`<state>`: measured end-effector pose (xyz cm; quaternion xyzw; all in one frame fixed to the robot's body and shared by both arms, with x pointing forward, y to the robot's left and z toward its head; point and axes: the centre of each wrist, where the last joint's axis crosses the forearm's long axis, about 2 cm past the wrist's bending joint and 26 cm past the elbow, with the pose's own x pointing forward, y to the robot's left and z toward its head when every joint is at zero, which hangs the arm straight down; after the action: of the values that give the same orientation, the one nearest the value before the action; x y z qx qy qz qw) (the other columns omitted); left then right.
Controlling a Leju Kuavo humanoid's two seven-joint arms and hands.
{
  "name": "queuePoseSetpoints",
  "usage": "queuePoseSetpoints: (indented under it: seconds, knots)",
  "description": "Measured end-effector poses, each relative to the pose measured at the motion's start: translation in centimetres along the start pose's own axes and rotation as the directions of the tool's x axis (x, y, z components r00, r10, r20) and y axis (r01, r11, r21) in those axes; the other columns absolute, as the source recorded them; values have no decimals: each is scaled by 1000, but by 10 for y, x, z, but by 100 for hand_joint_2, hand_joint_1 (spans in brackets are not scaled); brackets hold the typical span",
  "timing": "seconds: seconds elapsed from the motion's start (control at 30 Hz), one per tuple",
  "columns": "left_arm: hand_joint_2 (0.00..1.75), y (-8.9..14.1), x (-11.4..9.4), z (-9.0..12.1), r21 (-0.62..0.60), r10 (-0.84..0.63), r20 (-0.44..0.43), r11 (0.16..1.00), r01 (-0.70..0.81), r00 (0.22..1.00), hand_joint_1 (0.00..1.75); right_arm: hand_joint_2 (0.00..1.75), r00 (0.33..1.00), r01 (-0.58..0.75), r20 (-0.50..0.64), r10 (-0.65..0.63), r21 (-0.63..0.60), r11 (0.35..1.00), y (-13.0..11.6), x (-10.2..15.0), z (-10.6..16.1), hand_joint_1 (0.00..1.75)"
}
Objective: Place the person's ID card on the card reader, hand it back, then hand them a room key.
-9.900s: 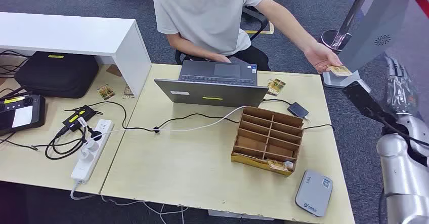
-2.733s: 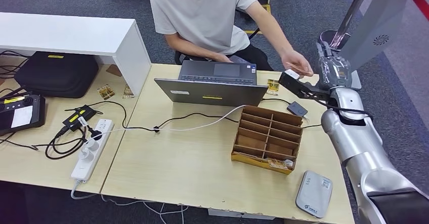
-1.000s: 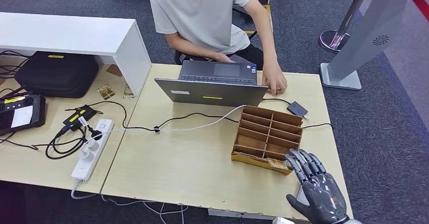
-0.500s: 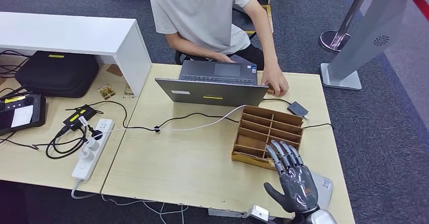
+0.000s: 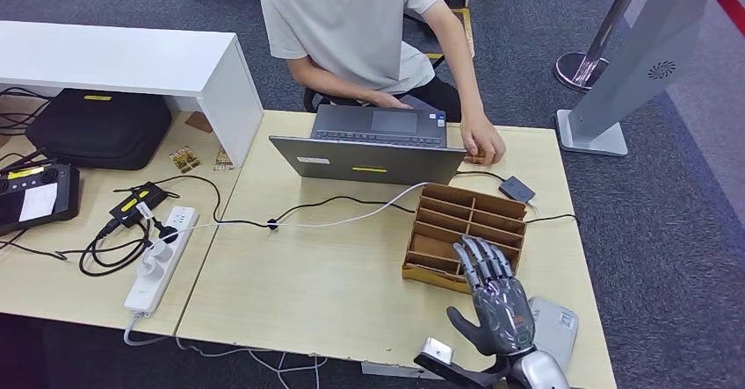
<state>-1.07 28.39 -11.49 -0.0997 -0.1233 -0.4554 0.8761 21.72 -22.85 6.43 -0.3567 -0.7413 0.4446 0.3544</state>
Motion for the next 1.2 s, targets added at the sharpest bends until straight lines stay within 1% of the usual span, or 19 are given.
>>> queuePoseSetpoints:
  seconds: [0.5, 1.2]
  knots:
    - [175, 1, 0, 0, 0, -8, 0, 1000, 8, 1000, 0, 175, 996, -32, -77, 35, 38, 999, 8, -17, 6, 0]
    - [175, 1, -1, 0, 8, -14, -2, 1000, 14, 1000, 0, 175, 992, 4, -123, -2, 17, 1000, 8, -18, 4, 0]
